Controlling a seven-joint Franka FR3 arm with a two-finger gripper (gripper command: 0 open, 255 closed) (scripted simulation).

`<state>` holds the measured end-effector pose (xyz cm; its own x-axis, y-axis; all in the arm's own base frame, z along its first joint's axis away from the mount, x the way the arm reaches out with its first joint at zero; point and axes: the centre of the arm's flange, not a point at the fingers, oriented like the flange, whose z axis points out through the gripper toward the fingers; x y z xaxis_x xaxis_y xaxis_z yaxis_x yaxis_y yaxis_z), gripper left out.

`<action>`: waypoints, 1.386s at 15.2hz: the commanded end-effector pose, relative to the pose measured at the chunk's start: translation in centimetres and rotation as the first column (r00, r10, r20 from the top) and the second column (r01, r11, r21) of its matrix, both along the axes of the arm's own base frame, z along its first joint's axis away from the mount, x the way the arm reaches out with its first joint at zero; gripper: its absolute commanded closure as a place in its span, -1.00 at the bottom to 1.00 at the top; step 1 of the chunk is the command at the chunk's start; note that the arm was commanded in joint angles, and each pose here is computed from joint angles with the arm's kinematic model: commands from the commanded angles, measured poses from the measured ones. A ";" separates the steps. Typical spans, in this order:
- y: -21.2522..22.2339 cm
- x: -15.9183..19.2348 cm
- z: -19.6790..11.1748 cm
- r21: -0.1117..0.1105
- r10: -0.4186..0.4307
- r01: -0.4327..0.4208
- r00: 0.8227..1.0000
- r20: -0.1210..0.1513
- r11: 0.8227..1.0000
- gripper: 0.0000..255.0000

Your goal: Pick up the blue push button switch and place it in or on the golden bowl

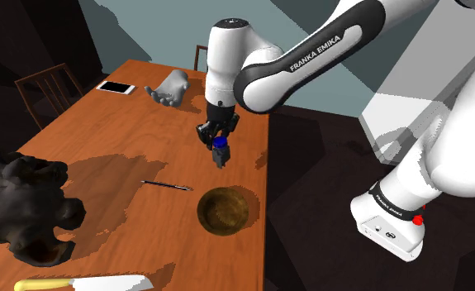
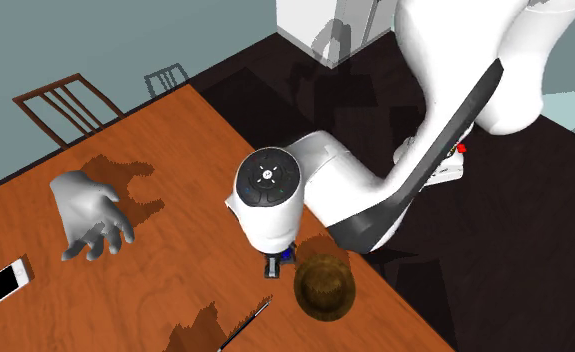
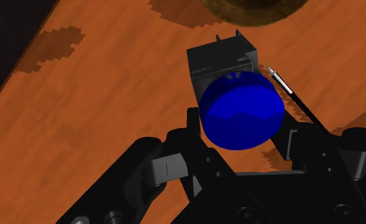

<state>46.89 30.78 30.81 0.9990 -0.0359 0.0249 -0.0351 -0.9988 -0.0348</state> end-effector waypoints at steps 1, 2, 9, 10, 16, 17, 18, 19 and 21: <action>1.2 -2.3 0.1 0.000 -0.001 0.001 1.000 0.000 1.000 1.00; 1.9 -3.4 0.3 0.000 -0.001 0.001 1.000 0.000 1.000 1.00; 6.6 -11.6 1.3 0.000 -0.001 0.001 1.000 0.000 1.000 1.00; 6.6 -11.6 0.7 0.000 -0.001 0.001 1.000 0.000 1.000 1.00; 6.6 -11.6 -2.4 0.000 -0.001 0.001 1.000 0.000 1.000 1.00; 6.6 -11.6 -2.9 0.000 -0.001 0.001 1.000 0.000 1.000 1.00; 6.6 -11.6 -3.5 0.000 -0.001 0.001 1.000 0.000 1.000 1.00; 6.6 -11.6 -4.0 0.000 -0.001 0.001 1.000 0.000 1.000 1.00; 6.6 -11.6 -5.1 0.000 -0.001 0.001 1.000 0.000 1.000 1.00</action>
